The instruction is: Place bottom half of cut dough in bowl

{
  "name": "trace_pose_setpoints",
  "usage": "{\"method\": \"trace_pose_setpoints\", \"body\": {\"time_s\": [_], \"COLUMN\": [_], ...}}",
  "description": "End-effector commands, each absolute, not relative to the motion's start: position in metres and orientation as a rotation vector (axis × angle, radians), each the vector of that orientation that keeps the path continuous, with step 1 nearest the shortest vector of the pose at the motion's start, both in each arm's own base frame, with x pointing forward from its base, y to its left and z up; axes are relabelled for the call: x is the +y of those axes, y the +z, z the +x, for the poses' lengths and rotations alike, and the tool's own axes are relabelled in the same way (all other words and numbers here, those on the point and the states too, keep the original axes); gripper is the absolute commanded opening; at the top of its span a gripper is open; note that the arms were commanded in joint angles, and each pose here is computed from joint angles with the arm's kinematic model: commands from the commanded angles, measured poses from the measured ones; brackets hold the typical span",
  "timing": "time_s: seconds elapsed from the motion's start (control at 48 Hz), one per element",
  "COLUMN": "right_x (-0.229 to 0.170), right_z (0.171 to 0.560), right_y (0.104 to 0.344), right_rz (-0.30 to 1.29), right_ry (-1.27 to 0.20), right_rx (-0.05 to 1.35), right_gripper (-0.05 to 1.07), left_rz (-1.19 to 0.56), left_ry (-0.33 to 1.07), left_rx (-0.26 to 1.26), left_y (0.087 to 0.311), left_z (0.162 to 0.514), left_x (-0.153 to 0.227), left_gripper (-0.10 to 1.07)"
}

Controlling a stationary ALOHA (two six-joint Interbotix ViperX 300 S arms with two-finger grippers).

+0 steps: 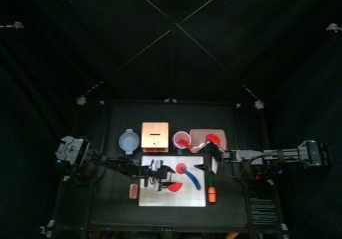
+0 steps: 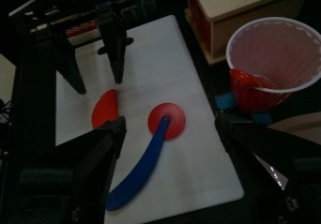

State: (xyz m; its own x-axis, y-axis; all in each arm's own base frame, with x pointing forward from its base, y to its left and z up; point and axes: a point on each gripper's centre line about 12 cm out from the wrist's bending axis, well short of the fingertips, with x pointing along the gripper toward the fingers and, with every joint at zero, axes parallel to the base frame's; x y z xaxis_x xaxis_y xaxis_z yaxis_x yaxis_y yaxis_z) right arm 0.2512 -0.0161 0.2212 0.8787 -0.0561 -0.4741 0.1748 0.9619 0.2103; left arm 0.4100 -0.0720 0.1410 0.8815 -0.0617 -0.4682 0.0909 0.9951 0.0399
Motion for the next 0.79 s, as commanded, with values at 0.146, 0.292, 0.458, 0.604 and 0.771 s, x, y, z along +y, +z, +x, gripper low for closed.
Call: {"method": "trace_pose_setpoints", "body": {"time_s": [0.146, 0.292, 0.458, 0.604, 0.771], "right_x": [-0.015, -0.015, -0.014, -0.014, -0.013], "right_z": [0.251, 0.251, 0.25, 0.25, 0.25], "right_y": [0.223, 0.222, 0.221, 0.221, 0.221], "right_rz": [0.249, 0.25, 0.253, 0.256, 0.255], "right_ry": [-0.114, -0.115, -0.113, -0.113, -0.112], "right_rx": [0.473, 0.476, 0.479, 0.479, 0.479], "right_gripper": [1.04, 1.04, 1.04, 1.04, 1.04], "left_rz": [0.053, 0.043, 0.046, 0.04, 0.045], "left_ry": [-0.145, -0.17, -0.183, -0.177, -0.181], "left_rx": [0.594, 0.652, 0.671, 0.673, 0.696], "left_y": [0.13, 0.127, 0.125, 0.125, 0.117], "left_z": [0.419, 0.42, 0.418, 0.419, 0.417], "left_x": [-0.092, -0.097, -0.101, -0.099, -0.1], "left_gripper": [0.89, 0.93, 1.02, 1.03, 1.03]}}
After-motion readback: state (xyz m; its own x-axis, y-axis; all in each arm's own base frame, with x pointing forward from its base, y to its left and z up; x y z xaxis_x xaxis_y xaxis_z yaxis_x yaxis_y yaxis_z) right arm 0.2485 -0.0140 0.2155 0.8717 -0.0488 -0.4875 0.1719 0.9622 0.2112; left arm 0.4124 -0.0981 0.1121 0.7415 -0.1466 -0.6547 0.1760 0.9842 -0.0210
